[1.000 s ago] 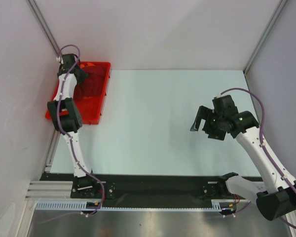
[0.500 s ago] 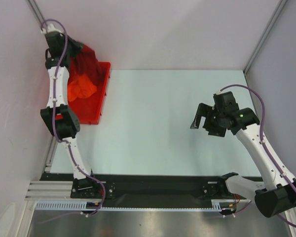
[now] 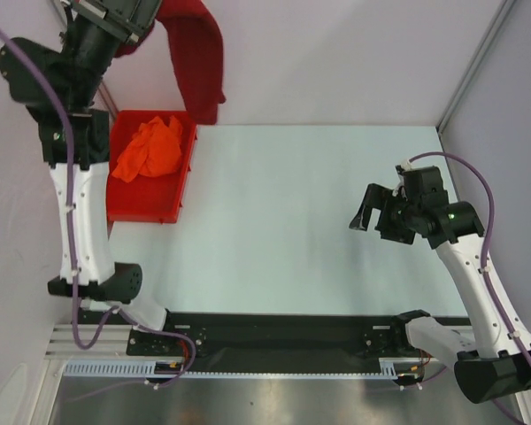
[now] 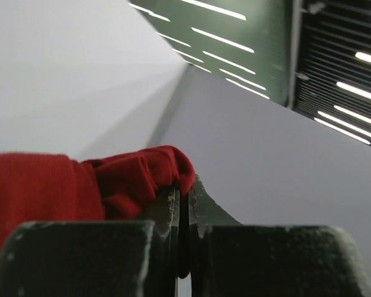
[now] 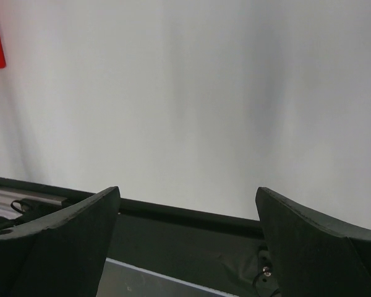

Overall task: Fold and stack the t-shirts
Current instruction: Move the tshirt to the center of the board

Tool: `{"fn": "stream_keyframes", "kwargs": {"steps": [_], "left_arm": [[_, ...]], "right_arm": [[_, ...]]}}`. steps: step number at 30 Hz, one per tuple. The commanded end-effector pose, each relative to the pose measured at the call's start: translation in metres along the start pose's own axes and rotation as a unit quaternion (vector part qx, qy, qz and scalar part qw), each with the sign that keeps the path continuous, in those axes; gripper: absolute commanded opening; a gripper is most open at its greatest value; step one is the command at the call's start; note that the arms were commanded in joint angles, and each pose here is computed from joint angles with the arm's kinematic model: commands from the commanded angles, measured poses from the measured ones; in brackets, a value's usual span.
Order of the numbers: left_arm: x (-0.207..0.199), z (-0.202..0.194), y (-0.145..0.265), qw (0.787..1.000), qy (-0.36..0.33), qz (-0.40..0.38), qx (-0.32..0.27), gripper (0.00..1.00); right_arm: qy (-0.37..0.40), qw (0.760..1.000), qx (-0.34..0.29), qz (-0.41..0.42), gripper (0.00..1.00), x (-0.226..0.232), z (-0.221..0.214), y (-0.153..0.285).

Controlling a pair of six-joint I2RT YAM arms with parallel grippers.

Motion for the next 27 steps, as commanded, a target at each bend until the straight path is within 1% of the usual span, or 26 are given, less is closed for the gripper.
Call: {"fn": "stream_keyframes", "kwargs": {"steps": [1,3,4,5,6,7,8,9,10,11,12,13,14,16,17,18,21,24,25,26,27], "left_arm": [[-0.063,-0.031,0.025,0.996,0.027,-0.046,0.07,0.0],[-0.071,-0.053,0.037,0.992,0.049,-0.04,0.113,0.0],[-0.092,-0.056,0.055,0.99,0.044,-0.052,0.121,0.0],[-0.068,-0.076,0.058,0.987,0.068,-0.014,0.144,0.0],[-0.059,-0.089,0.072,0.984,0.078,0.017,0.16,0.01],[-0.048,-0.1,0.084,0.982,0.075,0.037,0.171,0.03],[-0.03,-0.119,0.113,0.976,0.088,0.076,0.186,0.04],[-0.009,-0.131,0.131,0.969,0.094,0.131,0.185,0.04],[0.007,-0.141,0.149,0.966,0.074,0.156,0.193,0.04],[0.032,-0.166,0.189,0.951,0.086,0.208,0.211,0.04],[0.051,-0.178,0.207,0.942,0.09,0.242,0.213,0.04],[0.063,-0.19,0.224,0.935,0.09,0.26,0.224,0.01],[0.093,-0.214,0.248,0.914,0.105,0.301,0.25,0.0],[0.108,-0.227,0.271,0.894,0.11,0.344,0.266,0.0],[0.111,-0.229,0.274,0.891,0.112,0.348,0.271,0.0],[0.108,-0.228,0.272,0.895,0.109,0.339,0.269,0.0],[0.09,-0.214,0.248,0.921,0.089,0.282,0.253,0.0],[0.073,-0.205,0.21,0.938,0.093,0.207,0.263,0.0],[0.079,-0.207,0.196,0.934,0.111,0.204,0.271,0.0],[0.056,-0.2,0.177,0.945,0.103,0.152,0.27,0.0],[0.049,-0.2,0.165,0.948,0.103,0.13,0.273,0.0]], "right_arm": [[0.032,0.999,-0.021,0.022,1.0,0.008,0.009,0.014],[0.041,0.999,-0.026,0.013,1.0,0.01,0.012,0.017],[0.043,0.999,-0.026,0.012,1.0,0.011,0.013,0.018],[0.045,0.999,-0.026,0.011,1.0,0.012,0.015,0.019],[0.045,0.999,-0.021,0.003,1.0,0.012,0.015,0.018],[0.047,0.998,-0.028,0.0,1.0,0.014,0.02,0.021],[0.047,0.999,-0.028,-0.002,1.0,0.014,0.021,0.022],[0.044,0.999,-0.028,-0.008,1.0,0.013,0.023,0.023],[0.046,0.998,-0.031,-0.006,0.99,0.015,0.025,0.025],[0.047,0.999,-0.028,0.004,1.0,0.018,0.025,0.026],[0.05,0.998,-0.027,0.011,1.0,0.021,0.026,0.024],[0.05,0.998,-0.024,0.019,0.99,0.024,0.025,0.023],[0.051,0.998,-0.016,0.029,0.99,0.026,0.022,0.019],[0.05,0.998,-0.015,0.036,0.99,0.028,0.022,0.014],[0.049,0.998,-0.009,0.038,0.98,0.029,0.02,0.011],[0.048,0.998,-0.007,0.038,0.98,0.029,0.02,0.01],[0.044,0.998,-0.005,0.032,0.98,0.027,0.02,0.005],[0.035,0.999,-0.012,0.035,0.98,0.029,0.02,0.009],[0.033,0.999,-0.013,0.034,0.98,0.029,0.02,0.01],[0.03,0.999,-0.019,0.032,0.98,0.028,0.02,0.013],[0.029,0.999,-0.018,0.029,0.98,0.027,0.019,0.013]]}}
Point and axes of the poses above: each gripper's point midway between its finger pads, its own y axis back along the fingers, its own x axis along the line the jaws close on, z = x × y, the point moved 5 cm from there along y, back along the fingers, and after that the axes turned 13 degrees about y, right-handed, at the moved point
